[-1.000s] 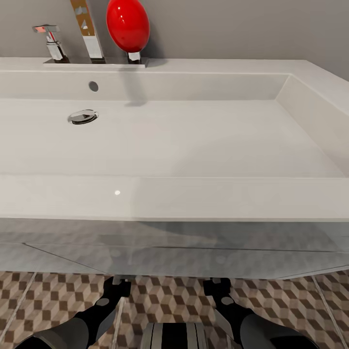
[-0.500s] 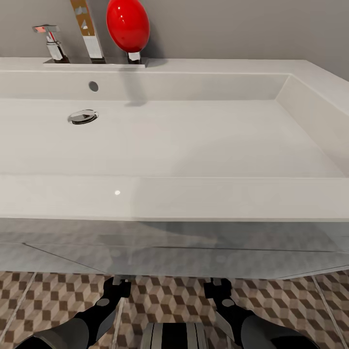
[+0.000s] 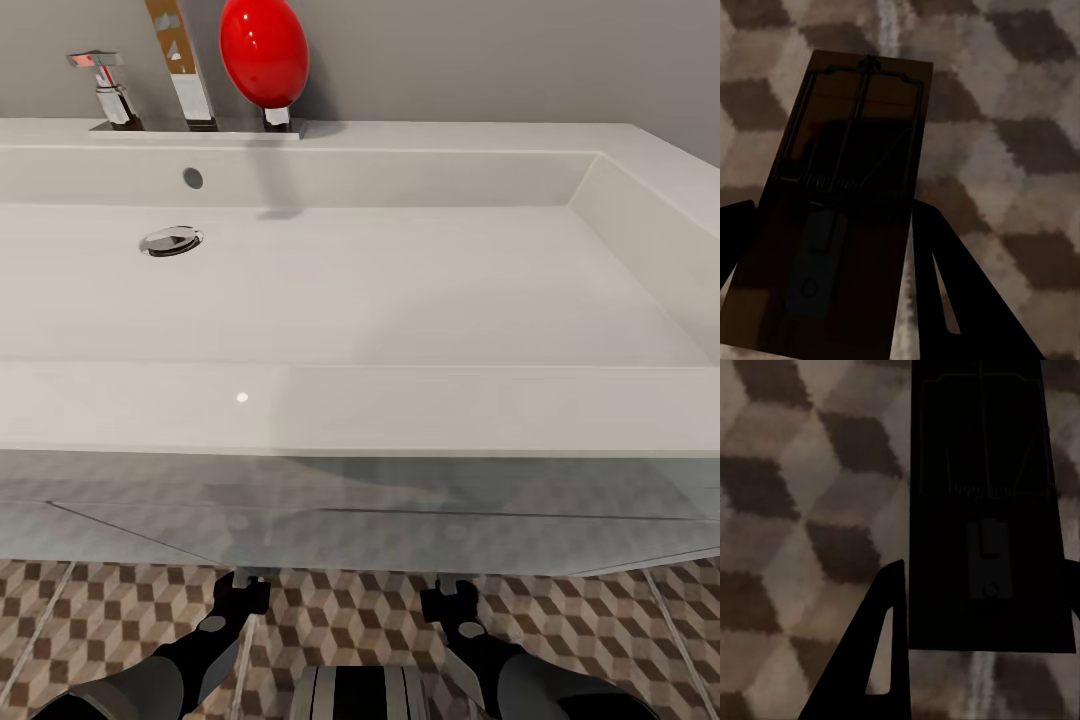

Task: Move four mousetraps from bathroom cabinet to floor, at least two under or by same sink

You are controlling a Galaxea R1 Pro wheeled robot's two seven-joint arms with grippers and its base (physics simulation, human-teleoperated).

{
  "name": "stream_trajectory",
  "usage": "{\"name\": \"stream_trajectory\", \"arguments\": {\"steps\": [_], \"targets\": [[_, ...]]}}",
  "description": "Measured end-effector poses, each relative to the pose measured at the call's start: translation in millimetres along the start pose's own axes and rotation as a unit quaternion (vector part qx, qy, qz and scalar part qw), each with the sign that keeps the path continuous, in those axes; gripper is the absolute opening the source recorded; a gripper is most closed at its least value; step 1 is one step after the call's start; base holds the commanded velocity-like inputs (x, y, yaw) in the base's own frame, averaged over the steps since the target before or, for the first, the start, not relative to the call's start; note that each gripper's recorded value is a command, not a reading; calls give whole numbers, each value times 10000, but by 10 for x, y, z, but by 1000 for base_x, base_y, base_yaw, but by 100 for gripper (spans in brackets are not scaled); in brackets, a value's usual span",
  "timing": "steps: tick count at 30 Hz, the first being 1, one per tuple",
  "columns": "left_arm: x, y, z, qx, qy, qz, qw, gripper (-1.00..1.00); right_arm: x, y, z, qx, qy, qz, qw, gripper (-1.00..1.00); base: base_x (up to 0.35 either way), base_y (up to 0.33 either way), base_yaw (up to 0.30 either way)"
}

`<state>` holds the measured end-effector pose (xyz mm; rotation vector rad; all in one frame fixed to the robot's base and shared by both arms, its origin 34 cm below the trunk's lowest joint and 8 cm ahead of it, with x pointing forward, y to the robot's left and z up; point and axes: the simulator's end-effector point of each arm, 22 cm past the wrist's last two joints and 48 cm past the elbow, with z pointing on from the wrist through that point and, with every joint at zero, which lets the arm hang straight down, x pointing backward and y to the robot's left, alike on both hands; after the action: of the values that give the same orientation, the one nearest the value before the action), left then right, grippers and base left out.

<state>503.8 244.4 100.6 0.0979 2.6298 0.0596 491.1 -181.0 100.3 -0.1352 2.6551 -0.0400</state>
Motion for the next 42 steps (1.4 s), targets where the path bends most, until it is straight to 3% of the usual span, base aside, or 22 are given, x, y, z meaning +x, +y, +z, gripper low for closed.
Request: {"name": "stream_trajectory", "arguments": {"steps": [42], "targets": [[245,155,-38,-137,252,54,9996,-100,159,19,-38,-13,114,5,9999,-100,0,0,0]]}}
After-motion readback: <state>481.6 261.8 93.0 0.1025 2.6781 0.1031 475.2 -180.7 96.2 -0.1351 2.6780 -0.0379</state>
